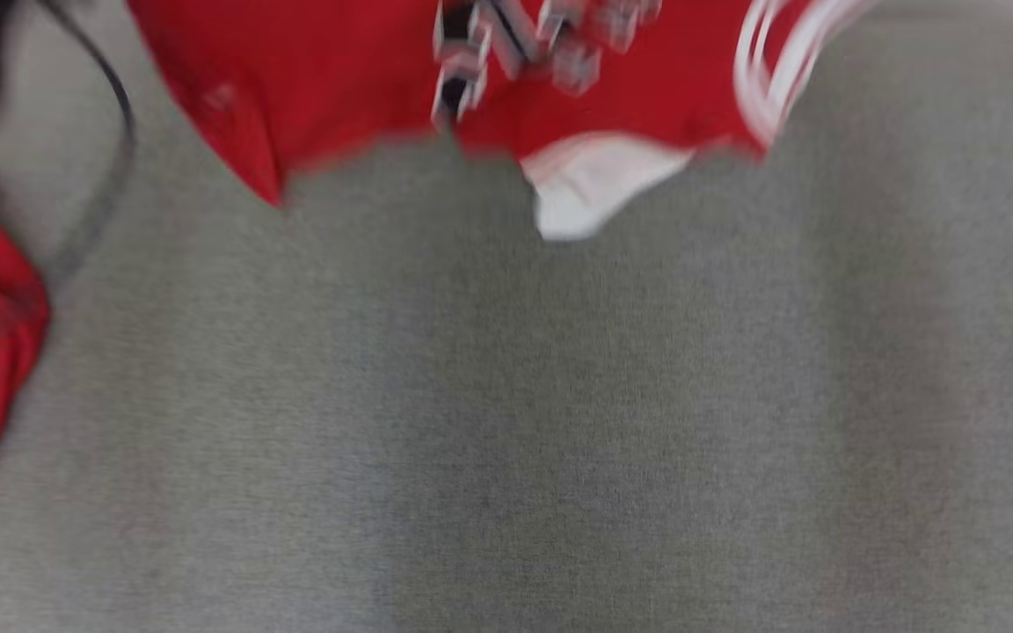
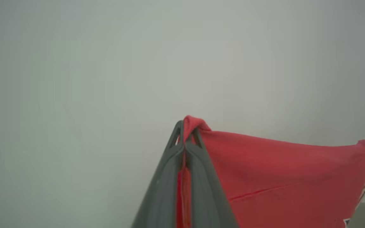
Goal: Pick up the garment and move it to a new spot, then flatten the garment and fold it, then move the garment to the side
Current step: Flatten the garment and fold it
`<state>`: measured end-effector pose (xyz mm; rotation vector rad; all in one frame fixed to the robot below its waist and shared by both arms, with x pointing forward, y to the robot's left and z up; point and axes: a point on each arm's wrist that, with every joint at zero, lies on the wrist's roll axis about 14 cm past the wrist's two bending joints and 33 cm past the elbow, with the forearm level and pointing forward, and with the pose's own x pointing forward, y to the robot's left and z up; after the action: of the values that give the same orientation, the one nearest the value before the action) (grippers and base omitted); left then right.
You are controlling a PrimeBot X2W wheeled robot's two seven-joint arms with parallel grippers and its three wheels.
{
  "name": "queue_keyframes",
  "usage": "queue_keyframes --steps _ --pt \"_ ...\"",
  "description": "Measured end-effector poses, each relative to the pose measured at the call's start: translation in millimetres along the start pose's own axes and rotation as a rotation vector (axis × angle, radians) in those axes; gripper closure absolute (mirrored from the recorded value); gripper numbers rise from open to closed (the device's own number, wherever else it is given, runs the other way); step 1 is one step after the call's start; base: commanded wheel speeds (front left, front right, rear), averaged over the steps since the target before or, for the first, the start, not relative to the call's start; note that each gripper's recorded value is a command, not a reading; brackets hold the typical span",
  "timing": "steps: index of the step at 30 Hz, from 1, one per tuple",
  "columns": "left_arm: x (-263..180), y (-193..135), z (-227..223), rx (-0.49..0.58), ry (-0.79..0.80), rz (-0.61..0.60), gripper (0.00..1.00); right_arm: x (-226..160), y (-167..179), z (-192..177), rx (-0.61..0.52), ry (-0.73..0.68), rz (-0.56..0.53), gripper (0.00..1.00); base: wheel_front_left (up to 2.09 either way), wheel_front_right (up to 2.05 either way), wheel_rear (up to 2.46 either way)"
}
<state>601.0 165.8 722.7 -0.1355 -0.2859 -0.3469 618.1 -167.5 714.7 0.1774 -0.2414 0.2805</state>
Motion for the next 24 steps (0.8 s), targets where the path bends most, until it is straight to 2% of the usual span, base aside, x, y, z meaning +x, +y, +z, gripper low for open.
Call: queue_keyframes --steps 5,13,18,24 --pt "61 12 29 -0.007 -0.057 0.004 1.00 58 1 42 -0.010 -0.101 -0.003 1.00 0.00 0.00 0.00" --pt "127 1 33 -0.027 -0.120 -0.031 1.00 108 -12 60 -0.079 -0.193 -0.057 1.00 0.00 0.00 0.00" --pt "146 -5 10 -0.054 -0.127 -0.045 1.00 120 -22 43 -0.108 -0.196 -0.077 1.00 0.00 0.00 0.00" --pt "147 -12 -24 -0.078 -0.094 -0.069 1.00 120 -24 16 -0.133 -0.165 -0.066 1.00 0.00 0.00 0.00"
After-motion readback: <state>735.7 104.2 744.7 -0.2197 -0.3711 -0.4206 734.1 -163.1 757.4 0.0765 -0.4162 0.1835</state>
